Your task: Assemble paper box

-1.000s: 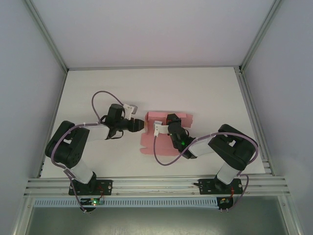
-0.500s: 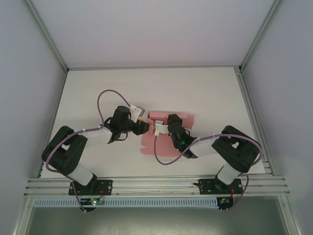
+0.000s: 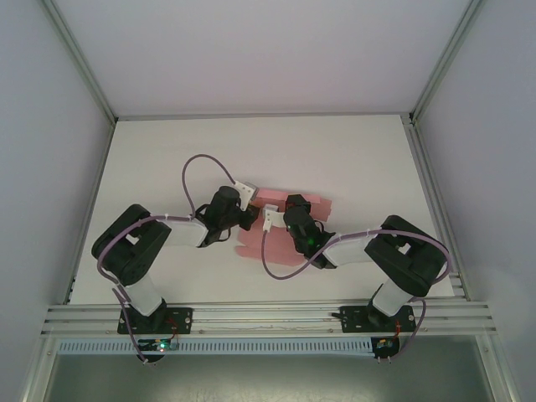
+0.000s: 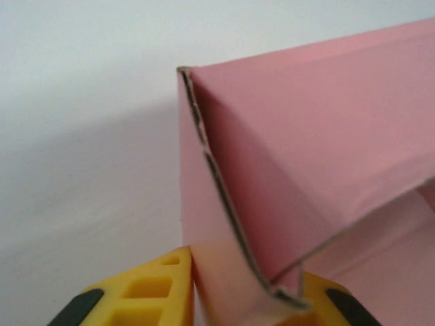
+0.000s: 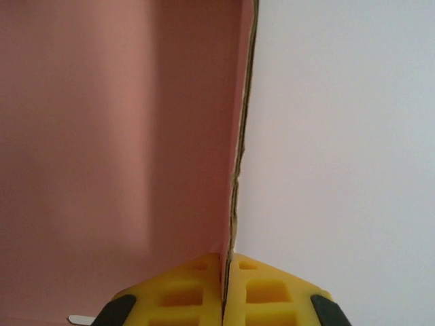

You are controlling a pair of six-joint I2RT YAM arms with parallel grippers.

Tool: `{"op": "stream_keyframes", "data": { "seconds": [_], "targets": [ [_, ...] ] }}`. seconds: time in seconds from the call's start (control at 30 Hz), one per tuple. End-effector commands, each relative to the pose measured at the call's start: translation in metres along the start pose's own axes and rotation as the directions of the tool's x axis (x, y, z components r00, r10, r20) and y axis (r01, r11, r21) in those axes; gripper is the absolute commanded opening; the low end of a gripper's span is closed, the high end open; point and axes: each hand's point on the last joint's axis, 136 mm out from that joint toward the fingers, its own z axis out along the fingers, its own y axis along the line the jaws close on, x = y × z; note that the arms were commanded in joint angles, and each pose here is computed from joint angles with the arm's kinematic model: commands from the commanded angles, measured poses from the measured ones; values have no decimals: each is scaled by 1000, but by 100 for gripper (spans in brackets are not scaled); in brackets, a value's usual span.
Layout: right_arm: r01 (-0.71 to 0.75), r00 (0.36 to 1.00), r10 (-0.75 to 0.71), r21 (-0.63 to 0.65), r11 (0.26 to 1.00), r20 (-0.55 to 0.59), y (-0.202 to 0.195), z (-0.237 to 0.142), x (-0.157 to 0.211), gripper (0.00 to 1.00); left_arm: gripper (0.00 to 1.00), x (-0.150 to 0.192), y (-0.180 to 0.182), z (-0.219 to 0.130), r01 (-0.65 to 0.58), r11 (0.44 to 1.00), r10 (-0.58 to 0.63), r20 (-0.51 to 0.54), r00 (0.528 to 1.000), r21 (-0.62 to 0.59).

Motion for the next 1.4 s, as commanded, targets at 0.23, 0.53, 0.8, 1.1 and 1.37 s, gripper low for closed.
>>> {"op": "stream_keyframes", "data": {
  "seconds": [0.23, 0.53, 0.8, 1.1, 1.37],
  "targets": [
    [21, 1000, -19, -136, 990, 15, 26, -5, 0, 0, 0, -12, 73, 6, 40, 864, -13, 59, 998, -502],
    [21, 1000, -23, -150, 989, -13, 29, -2, 7, 0, 0, 11, 109, -14, 130, 690, -97, 87, 991, -712],
    [-95, 995, 93, -112, 989, -20, 10, 3, 5, 12, 0, 5, 65, 13, -31, 856, 49, 21, 999, -516],
    [-378, 909, 386, -76, 923, 156, -57, -16, -16, 96, 0, -21, 17, 12, -49, 941, 88, 102, 991, -334],
    [-740, 589, 764, -203, 641, 264, -115, -60, 19, 98, 0, -42, 7, -2, 19, 958, 33, 173, 984, -287]
  ]
}}
